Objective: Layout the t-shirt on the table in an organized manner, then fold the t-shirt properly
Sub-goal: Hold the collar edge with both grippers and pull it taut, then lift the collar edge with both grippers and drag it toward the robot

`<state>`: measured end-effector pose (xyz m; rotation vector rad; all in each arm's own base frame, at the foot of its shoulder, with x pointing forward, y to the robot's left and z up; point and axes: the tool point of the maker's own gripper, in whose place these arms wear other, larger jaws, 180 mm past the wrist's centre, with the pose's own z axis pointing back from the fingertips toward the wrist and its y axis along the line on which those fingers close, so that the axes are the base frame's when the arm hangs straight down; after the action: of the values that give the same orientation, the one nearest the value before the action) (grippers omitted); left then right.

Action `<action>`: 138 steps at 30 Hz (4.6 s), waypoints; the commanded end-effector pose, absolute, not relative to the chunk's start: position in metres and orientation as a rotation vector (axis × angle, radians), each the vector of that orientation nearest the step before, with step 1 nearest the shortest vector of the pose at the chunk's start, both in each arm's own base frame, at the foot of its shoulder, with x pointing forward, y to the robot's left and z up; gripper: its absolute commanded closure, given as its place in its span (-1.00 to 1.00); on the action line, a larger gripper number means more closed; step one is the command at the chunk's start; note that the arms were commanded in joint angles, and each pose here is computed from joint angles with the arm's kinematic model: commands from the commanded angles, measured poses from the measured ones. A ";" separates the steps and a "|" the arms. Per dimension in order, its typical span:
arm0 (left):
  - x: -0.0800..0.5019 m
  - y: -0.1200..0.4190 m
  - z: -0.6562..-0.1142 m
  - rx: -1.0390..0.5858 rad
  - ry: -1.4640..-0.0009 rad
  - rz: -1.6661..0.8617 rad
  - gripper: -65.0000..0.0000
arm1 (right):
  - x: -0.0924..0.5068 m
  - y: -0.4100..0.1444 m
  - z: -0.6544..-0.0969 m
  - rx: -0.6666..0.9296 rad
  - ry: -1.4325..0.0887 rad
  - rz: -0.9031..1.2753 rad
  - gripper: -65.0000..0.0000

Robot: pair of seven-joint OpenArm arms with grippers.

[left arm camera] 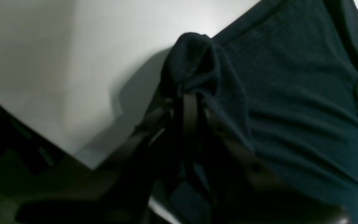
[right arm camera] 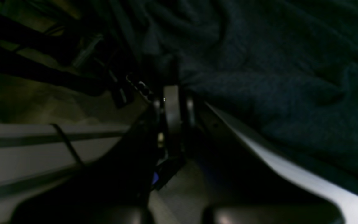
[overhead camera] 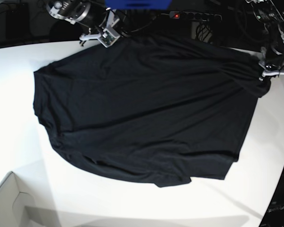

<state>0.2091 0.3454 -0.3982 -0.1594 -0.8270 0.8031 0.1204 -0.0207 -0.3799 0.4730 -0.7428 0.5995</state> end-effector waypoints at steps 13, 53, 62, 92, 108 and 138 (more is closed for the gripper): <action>0.222 0.353 -0.381 -0.153 -0.887 0.786 1.00 | 0.215 -0.088 -0.335 0.273 -1.023 0.455 1.00; 0.223 0.353 -0.381 -0.153 -0.893 0.785 1.00 | 0.171 -0.143 -0.387 0.184 -0.819 0.382 1.00; 0.227 0.352 -0.379 -0.160 -0.900 0.784 1.00 | 0.165 -0.173 -0.397 0.132 -0.789 0.324 1.00; 0.227 0.337 -0.387 -0.195 -0.883 0.804 1.00 | 0.129 -0.106 -0.410 0.315 -0.767 0.396 1.00; 0.232 0.330 -0.385 -0.204 -0.887 0.779 1.00 | 0.161 -0.075 -0.411 0.309 -0.801 0.556 1.00; 0.288 0.330 -0.321 -0.227 -1.086 0.715 1.00 | 0.236 -0.071 -0.325 0.220 -1.098 0.632 1.00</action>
<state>0.2825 0.3227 -0.3362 -0.2405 -1.0303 0.7279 0.2327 -0.0730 -0.3349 0.2050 -1.0534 0.6411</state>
